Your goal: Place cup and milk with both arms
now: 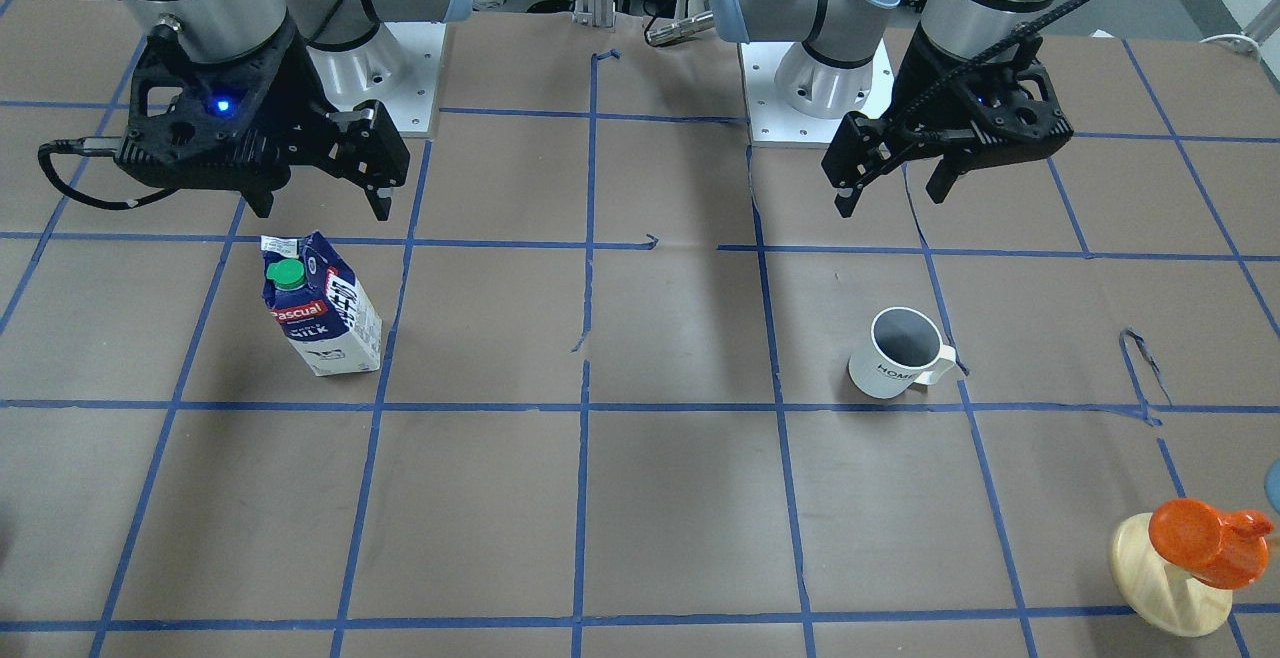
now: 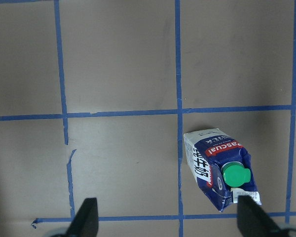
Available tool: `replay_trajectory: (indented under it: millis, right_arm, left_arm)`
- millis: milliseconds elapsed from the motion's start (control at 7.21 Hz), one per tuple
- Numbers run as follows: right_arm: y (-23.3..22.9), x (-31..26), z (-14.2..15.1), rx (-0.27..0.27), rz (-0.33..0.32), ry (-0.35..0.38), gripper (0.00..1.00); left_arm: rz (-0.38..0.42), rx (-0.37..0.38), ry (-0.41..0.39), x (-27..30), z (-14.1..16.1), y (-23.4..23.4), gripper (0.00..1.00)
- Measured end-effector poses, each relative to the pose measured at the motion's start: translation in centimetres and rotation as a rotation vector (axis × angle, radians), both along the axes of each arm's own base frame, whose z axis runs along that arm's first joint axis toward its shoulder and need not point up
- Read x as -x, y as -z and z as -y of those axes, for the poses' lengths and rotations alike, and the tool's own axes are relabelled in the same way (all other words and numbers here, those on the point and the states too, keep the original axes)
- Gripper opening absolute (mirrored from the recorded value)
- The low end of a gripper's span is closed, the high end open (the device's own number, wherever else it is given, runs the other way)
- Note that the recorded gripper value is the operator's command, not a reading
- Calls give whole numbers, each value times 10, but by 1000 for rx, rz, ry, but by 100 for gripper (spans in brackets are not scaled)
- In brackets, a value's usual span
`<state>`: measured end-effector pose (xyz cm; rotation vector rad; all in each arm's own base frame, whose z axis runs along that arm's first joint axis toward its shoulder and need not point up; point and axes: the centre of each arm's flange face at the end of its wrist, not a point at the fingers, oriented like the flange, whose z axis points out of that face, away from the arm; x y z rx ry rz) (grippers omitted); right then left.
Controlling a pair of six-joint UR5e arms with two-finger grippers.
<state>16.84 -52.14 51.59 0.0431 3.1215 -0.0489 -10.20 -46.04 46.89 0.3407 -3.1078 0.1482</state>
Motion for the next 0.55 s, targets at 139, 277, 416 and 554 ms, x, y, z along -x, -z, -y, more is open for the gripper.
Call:
replay_trajectory:
  millis: [139,277,416,554]
  right_arm:
    - [-3,0,0,7,0,0,100]
    - [-10,0,1,21,0,1,100]
    - [-17,0,1,34,1,-1,100]
    - [-20,-2,1,35,1,-5,100]
  left_arm:
    - [0,-5,26,3,-2,-3,100]
    - [4,-17,68,7,-6,-5,100]
    - [7,-32,110,9,-8,-5,100]
    - [11,-42,137,9,-9,-4,100]
